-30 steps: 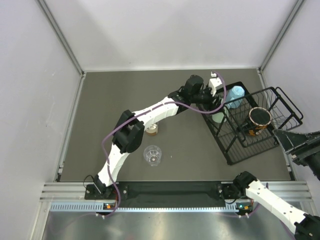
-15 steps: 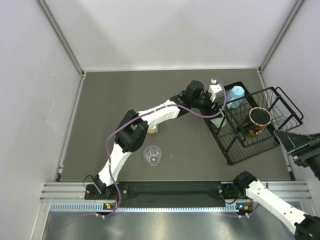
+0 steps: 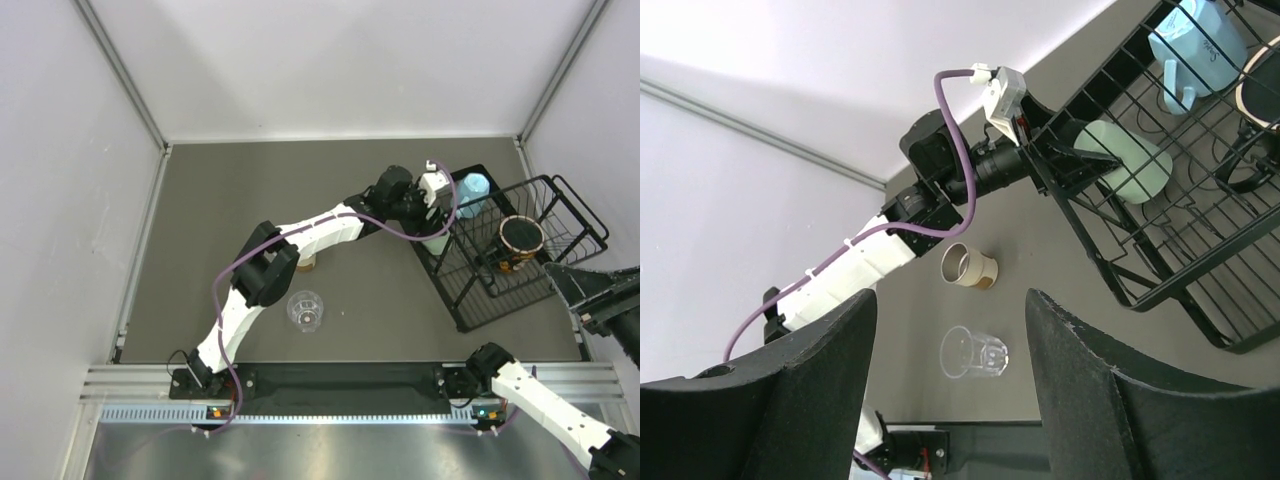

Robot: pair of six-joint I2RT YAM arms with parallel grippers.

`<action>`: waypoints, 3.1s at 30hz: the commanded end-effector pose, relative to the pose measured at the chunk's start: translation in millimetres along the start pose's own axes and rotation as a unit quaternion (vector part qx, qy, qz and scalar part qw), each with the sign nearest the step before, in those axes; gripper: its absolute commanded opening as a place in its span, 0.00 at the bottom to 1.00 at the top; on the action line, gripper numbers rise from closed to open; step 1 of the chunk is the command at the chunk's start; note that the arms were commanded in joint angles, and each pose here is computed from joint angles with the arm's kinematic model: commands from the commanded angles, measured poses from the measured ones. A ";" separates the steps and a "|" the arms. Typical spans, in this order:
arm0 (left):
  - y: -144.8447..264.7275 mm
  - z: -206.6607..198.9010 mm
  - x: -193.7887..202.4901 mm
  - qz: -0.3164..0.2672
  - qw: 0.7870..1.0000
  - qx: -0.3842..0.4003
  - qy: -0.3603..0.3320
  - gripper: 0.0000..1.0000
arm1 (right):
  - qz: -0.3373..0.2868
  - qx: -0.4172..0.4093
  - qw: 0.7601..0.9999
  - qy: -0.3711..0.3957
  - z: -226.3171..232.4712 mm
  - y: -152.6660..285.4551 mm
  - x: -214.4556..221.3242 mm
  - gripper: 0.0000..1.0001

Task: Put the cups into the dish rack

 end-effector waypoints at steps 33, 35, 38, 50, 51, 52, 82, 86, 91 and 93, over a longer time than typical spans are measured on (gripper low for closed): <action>28.2 3.9 -37.0 -0.058 0.997 -0.026 -0.053 0.93 | 0.039 -0.005 0.999 0.029 1.4 -10.0 11.7 0.61; 33.7 7.9 -40.5 -0.065 0.996 -0.033 -0.049 0.93 | 0.042 -0.005 0.999 0.031 2.0 -12.3 13.2 0.61; 45.7 13.0 -51.9 -0.081 0.995 -0.035 -0.043 0.93 | 0.046 -0.008 0.998 0.035 3.4 -16.2 14.9 0.61; 128.1 -10.8 -95.3 -0.108 0.993 -0.019 -0.031 0.93 | 0.113 -0.029 0.985 0.124 26.9 -66.3 37.6 0.63; 134.6 -10.8 -89.8 -0.104 0.994 -0.029 -0.025 0.92 | 0.125 -0.030 0.982 0.137 30.3 -73.1 40.7 0.63; 142.3 -12.3 -91.4 -0.110 0.993 -0.035 -0.024 0.92 | 0.136 -0.036 0.977 0.158 32.9 -78.6 43.5 0.62; 445.1 -40.5 -26.4 -0.134 0.747 -0.519 0.393 0.93 | 0.433 -0.167 0.828 0.314 159.1 -279.0 274.5 0.60; 463.8 -54.1 -30.2 -0.154 0.731 -0.536 0.393 0.95 | 0.482 -0.181 0.788 0.337 148.5 -258.2 319.6 0.59; 474.9 -61.3 -37.3 -0.170 0.725 -0.543 0.388 0.95 | 0.513 -0.173 0.762 0.357 129.0 -242.8 347.8 0.55; 475.4 -62.6 -38.5 -0.174 0.724 -0.541 0.392 0.94 | 0.522 -0.170 0.751 0.367 122.6 -238.9 358.9 0.54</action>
Point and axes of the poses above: each gripper's point midway between its finger pads, its own y axis back along the fingers, its own z axis along the line the jaws close on, x = y × z, the point moved 6 cm from there along y, back along the fingers, and after that the axes turned 9 degrees about y, right-handed, at the moved point
